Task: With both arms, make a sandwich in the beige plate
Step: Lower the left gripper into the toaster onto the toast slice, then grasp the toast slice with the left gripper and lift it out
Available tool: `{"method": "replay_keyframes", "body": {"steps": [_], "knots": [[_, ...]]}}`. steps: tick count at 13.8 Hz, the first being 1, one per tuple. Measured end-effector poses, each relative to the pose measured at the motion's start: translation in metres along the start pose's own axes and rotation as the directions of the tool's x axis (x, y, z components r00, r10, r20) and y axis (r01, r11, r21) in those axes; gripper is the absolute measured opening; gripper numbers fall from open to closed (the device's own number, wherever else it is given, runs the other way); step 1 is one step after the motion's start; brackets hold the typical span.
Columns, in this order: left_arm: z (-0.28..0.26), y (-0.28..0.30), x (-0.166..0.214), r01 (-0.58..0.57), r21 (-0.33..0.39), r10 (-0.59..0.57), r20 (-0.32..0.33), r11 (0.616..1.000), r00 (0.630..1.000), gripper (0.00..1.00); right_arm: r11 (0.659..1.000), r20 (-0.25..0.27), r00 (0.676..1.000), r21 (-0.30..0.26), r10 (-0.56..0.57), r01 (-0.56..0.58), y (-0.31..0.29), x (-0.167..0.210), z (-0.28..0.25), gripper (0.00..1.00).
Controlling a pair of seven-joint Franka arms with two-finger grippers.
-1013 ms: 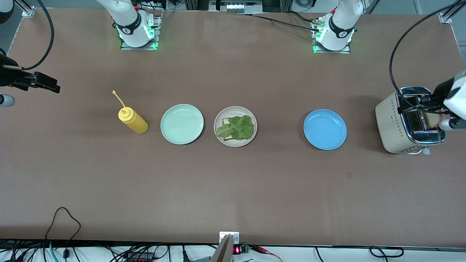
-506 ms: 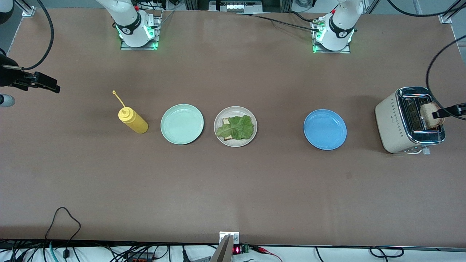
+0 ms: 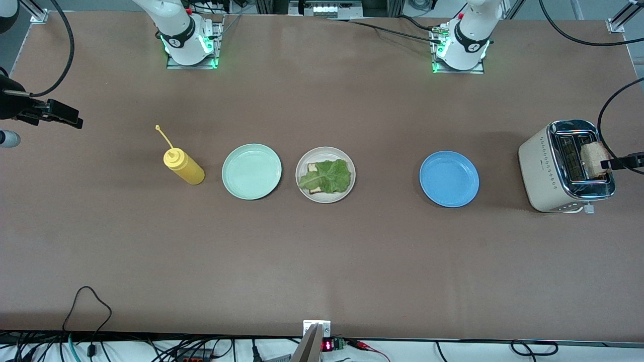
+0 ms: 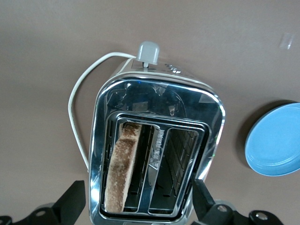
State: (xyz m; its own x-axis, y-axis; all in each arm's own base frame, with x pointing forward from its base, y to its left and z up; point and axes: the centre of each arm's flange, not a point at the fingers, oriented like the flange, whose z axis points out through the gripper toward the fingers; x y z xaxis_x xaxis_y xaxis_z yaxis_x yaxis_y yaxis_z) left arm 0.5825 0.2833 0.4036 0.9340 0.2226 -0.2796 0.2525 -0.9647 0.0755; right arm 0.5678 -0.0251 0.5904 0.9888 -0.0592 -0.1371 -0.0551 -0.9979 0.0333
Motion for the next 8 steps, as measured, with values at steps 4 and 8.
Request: {"method": "replay_keyframes", "body": {"steps": [4, 8], "knots": [[0.025, -0.020, 0.003, 0.023, -0.023, -0.022, 0.055, 0.999, 0.998, 1.00, 1.000, 0.000, 1.000, 0.000, 0.001, -0.001, 0.000, 0.000, 0.000, 1.00], [0.038, -0.019, 0.005, 0.017, -0.033, -0.014, 0.088, 0.999, 0.996, 0.94, 1.000, 0.000, 1.000, 0.000, 0.004, -0.004, 0.002, 0.000, 0.000, 1.00]]}}
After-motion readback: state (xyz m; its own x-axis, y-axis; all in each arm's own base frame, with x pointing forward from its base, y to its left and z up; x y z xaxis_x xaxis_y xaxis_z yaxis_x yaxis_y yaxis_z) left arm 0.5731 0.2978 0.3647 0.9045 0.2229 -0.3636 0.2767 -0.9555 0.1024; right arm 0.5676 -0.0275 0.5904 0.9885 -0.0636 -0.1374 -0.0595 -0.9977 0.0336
